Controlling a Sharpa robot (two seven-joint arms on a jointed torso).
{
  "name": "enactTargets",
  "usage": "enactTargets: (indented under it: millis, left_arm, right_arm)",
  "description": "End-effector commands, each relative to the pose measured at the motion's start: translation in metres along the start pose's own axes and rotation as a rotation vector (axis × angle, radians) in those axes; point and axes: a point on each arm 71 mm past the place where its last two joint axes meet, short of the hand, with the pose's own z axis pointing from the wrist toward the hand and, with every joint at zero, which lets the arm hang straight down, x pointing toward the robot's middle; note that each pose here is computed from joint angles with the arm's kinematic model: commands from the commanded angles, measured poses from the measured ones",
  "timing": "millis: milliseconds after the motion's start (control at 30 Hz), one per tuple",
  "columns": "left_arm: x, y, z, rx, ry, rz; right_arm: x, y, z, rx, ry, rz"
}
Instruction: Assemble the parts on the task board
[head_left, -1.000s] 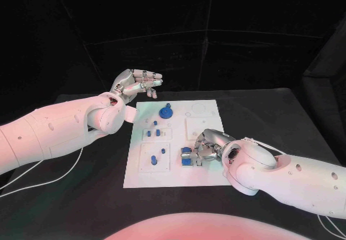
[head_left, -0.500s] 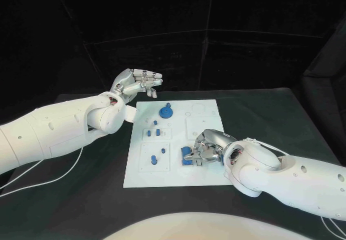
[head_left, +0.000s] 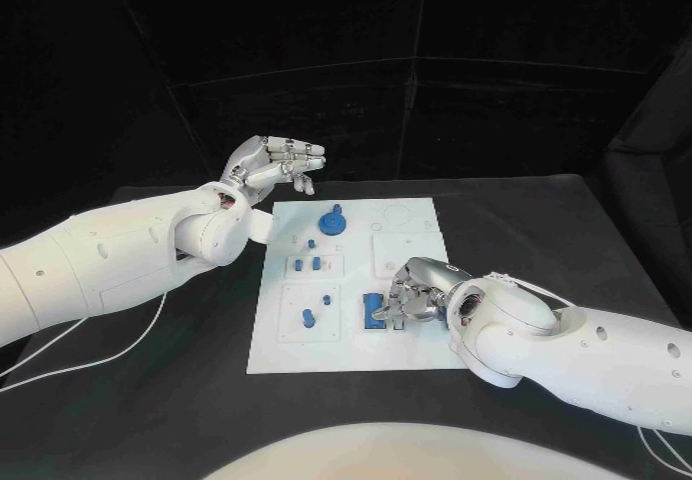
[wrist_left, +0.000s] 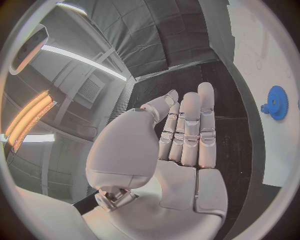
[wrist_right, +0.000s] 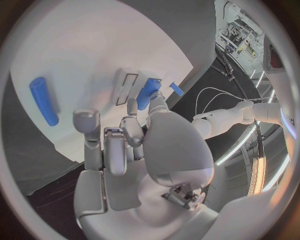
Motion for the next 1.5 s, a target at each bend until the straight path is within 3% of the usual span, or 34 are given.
enactTargets:
  millis: [33, 300, 567, 867, 1100, 1500]
  left_arm:
    - [0.0009, -0.0013, 0.0006, 0.006, 0.008, -0.007]
    - [0.0005, -0.0012, 0.0004, 0.005, 0.007, -0.006]
    - [0.0003, -0.0010, 0.0002, 0.004, 0.006, -0.006]
    - [0.0017, -0.0008, 0.0007, 0.003, 0.008, -0.006]
    - [0.0024, -0.0008, 0.0008, 0.003, 0.011, -0.008]
    - [0.0016, -0.0009, 0.0002, 0.003, 0.010, -0.007]
  right_arm:
    - [0.001, 0.003, 0.000, -0.024, 0.015, -0.020]
    - [-0.009, -0.005, -0.008, -0.060, -0.063, 0.057]
    - [-0.029, -0.044, -0.030, -0.009, -0.038, 0.189]
    - [-0.047, -0.083, -0.046, 0.078, -0.074, 0.087]
    - [-0.049, -0.092, -0.045, 0.126, -0.089, -0.009]
    - [-0.036, -0.088, -0.035, 0.153, -0.025, -0.078]
